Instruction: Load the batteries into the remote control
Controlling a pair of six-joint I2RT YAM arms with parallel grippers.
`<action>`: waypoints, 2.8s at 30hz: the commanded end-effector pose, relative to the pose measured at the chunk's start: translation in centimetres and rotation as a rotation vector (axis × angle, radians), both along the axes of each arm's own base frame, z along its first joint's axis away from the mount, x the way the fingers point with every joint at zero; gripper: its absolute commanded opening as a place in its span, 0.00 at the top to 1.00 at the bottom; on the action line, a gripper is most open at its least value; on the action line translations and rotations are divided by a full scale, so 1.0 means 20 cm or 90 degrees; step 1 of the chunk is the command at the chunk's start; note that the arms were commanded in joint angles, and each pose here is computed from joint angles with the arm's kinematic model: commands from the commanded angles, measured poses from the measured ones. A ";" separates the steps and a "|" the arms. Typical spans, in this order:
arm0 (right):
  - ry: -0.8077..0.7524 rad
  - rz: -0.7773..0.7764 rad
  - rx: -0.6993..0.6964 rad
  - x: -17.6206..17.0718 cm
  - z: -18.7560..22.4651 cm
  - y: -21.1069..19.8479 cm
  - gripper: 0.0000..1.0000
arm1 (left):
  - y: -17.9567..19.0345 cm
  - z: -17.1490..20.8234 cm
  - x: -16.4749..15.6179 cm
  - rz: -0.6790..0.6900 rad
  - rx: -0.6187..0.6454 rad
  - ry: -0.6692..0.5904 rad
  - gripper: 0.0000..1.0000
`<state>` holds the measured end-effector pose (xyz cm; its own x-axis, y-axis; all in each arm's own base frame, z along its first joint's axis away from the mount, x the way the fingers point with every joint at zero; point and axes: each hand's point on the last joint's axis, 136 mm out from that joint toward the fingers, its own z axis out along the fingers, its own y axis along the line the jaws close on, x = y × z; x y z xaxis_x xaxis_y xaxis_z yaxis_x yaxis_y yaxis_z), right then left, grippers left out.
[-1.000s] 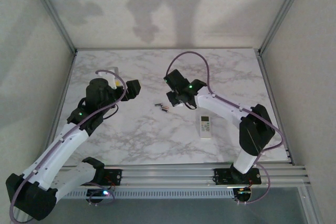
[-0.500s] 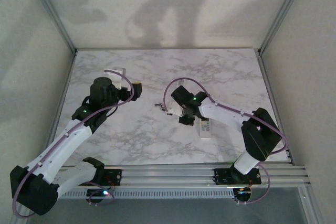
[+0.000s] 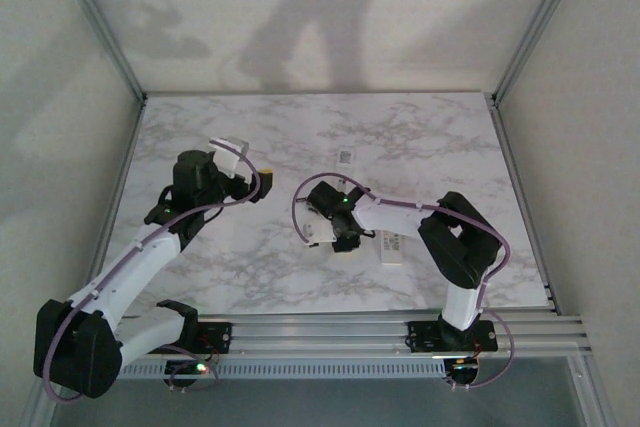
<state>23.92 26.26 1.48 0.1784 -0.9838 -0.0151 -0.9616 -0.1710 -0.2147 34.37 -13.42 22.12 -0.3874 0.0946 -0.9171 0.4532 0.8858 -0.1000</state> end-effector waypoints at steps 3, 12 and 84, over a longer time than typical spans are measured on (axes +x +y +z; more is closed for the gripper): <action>0.032 0.000 -0.029 -0.07 -0.11 -0.03 0.60 | -0.02 0.09 -0.01 -0.022 -0.020 -0.036 0.00; -0.006 -0.141 0.155 -0.02 0.37 0.16 0.49 | 0.01 0.12 -0.05 0.005 -0.046 -0.037 0.01; -0.075 -1.135 0.504 0.73 0.68 -0.13 0.95 | -0.44 0.09 -0.44 -0.268 0.062 -0.121 0.01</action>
<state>36.41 24.39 15.32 -0.7877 0.4079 -0.4617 0.2704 0.9022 0.3359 25.28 -22.24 23.09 -0.1387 0.3032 -0.9428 0.7835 0.6158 0.0828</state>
